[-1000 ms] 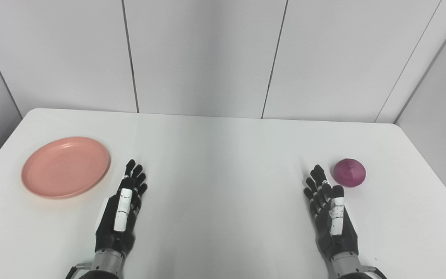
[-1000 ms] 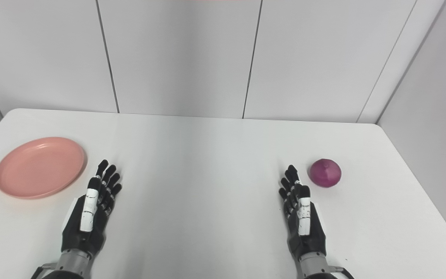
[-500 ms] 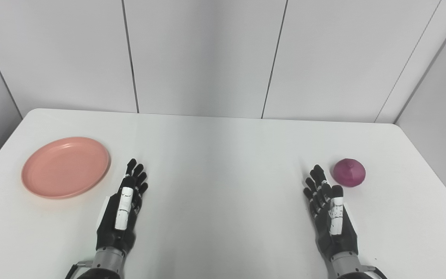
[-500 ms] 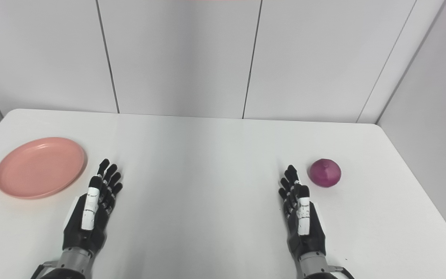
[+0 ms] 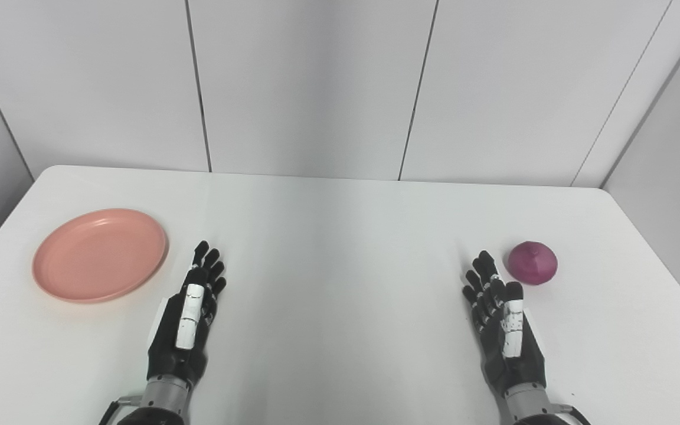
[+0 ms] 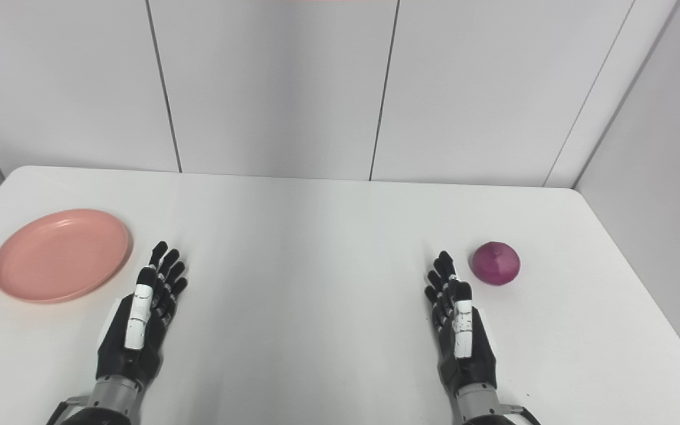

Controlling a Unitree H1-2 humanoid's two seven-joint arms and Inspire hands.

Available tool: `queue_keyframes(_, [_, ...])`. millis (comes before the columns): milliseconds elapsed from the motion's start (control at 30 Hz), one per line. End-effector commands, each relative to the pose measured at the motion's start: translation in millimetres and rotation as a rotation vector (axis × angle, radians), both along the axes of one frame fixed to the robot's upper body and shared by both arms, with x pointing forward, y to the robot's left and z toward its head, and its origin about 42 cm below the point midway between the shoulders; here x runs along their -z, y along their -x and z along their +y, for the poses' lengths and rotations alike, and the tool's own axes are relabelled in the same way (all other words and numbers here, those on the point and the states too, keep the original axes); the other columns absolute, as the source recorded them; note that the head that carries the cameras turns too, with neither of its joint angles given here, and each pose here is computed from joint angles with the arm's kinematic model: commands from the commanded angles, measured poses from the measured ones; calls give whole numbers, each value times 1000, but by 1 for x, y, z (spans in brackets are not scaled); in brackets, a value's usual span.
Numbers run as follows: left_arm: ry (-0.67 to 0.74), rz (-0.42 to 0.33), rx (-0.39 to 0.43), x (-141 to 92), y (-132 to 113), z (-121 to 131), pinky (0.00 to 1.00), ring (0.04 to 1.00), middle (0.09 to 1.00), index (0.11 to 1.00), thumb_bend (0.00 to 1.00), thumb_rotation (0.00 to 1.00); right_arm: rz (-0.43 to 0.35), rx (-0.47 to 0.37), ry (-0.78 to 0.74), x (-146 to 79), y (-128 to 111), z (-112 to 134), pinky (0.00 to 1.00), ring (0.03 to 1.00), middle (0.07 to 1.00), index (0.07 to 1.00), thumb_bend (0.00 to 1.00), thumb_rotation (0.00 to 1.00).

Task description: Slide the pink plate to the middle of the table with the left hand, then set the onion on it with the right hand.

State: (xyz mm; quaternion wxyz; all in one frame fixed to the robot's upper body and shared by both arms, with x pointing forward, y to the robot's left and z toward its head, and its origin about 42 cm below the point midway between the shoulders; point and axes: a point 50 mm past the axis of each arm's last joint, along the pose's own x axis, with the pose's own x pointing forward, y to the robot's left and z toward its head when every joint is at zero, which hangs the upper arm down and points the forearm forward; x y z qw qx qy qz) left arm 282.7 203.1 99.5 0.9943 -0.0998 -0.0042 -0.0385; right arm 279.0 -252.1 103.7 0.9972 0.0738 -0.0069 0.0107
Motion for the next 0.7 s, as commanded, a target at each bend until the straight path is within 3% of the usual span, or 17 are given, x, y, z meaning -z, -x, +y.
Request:
queue_keyframes(0, [-3, 111, -6, 29, 15, 6, 1000, 1000, 1000, 1000, 823, 896, 155, 2, -33, 39, 20, 3, 1000, 1000, 1000, 1000, 886, 999])
queue_keyframes(400, [-4, 113, -9, 30, 16, 5, 1000, 1000, 1000, 1000, 823, 896, 151, 3, -30, 39, 21, 2, 1000, 1000, 1000, 1000, 882, 998])
queue_keyframes(667, [1, 120, -7, 33, 16, -9, 1000, 1000, 1000, 1000, 828, 892, 150, 2, -30, 42, 21, -10, 1000, 1000, 1000, 1000, 870, 1000])
